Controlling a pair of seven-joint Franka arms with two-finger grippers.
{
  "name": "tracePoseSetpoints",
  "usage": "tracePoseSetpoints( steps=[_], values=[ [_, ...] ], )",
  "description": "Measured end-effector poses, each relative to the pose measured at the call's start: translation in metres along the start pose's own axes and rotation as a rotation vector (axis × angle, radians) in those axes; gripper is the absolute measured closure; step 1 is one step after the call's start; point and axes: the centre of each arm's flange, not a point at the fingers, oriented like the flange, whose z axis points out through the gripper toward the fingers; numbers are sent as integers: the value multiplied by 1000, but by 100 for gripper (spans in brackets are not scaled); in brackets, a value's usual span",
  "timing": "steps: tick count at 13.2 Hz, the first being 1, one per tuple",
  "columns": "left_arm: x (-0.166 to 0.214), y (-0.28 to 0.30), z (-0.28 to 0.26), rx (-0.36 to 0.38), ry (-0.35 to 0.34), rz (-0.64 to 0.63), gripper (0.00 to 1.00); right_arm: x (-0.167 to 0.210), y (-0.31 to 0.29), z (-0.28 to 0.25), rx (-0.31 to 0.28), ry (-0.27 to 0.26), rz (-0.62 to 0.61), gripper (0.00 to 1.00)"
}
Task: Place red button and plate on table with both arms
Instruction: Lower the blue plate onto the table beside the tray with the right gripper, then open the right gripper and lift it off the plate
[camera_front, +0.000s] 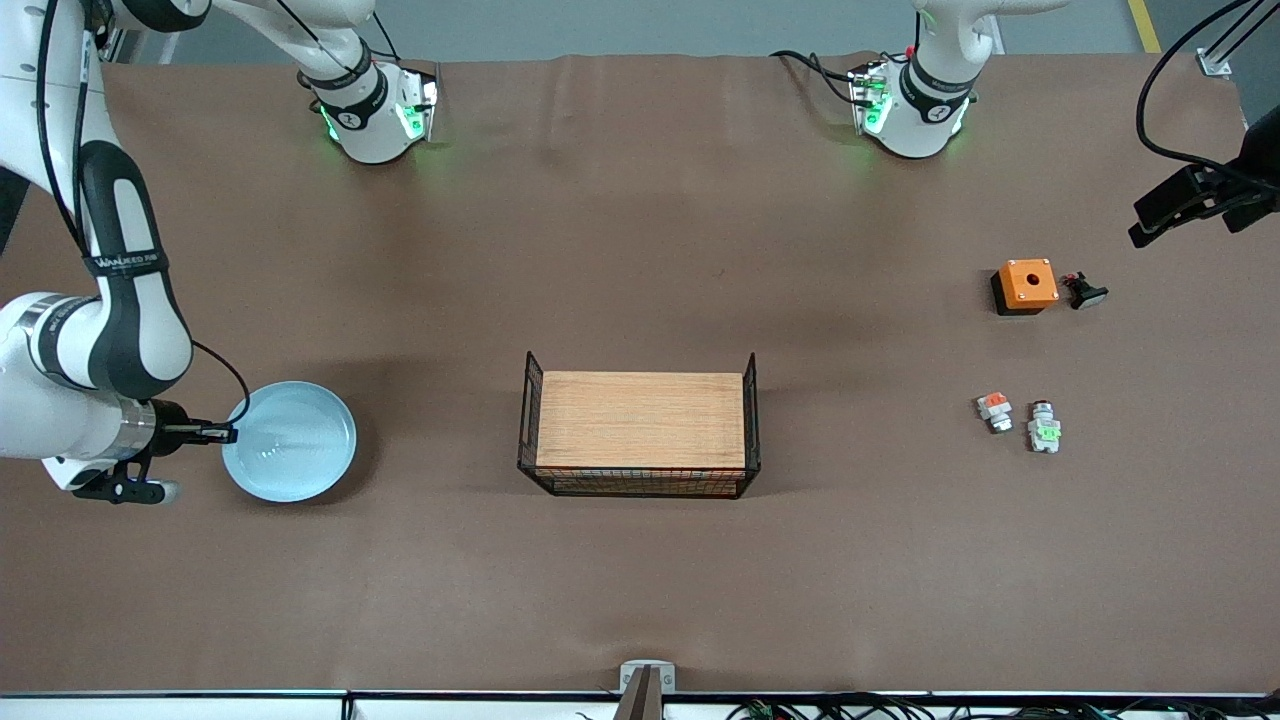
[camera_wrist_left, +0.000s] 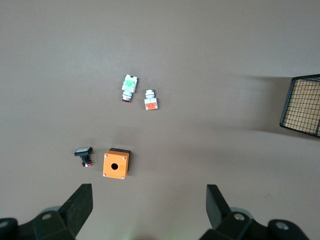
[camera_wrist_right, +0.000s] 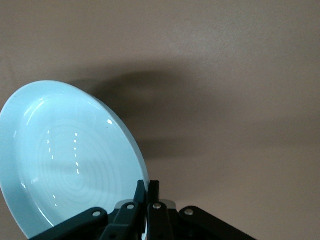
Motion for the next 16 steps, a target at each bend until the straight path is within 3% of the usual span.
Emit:
tracePoseSetpoints(
  steps=[4,8,9,10,12,16],
  values=[
    [0,0,0,0,1,0,0,-3,24,39,8,-25,-64,97],
    [0,0,0,0,1,0,0,-5,32,63,6,-14,-60,95],
    [0,0,0,0,1,0,0,-5,31,65,7,-15,-61,88],
    [0,0,0,0,1,0,0,-5,30,65,7,-15,-63,88],
    [1,0,1,0,-1,0,0,-4,25,64,8,-13,-69,70],
    [5,6,2,-1,4,9,0,-1,6,32,5,8,-99,25]
  ],
)
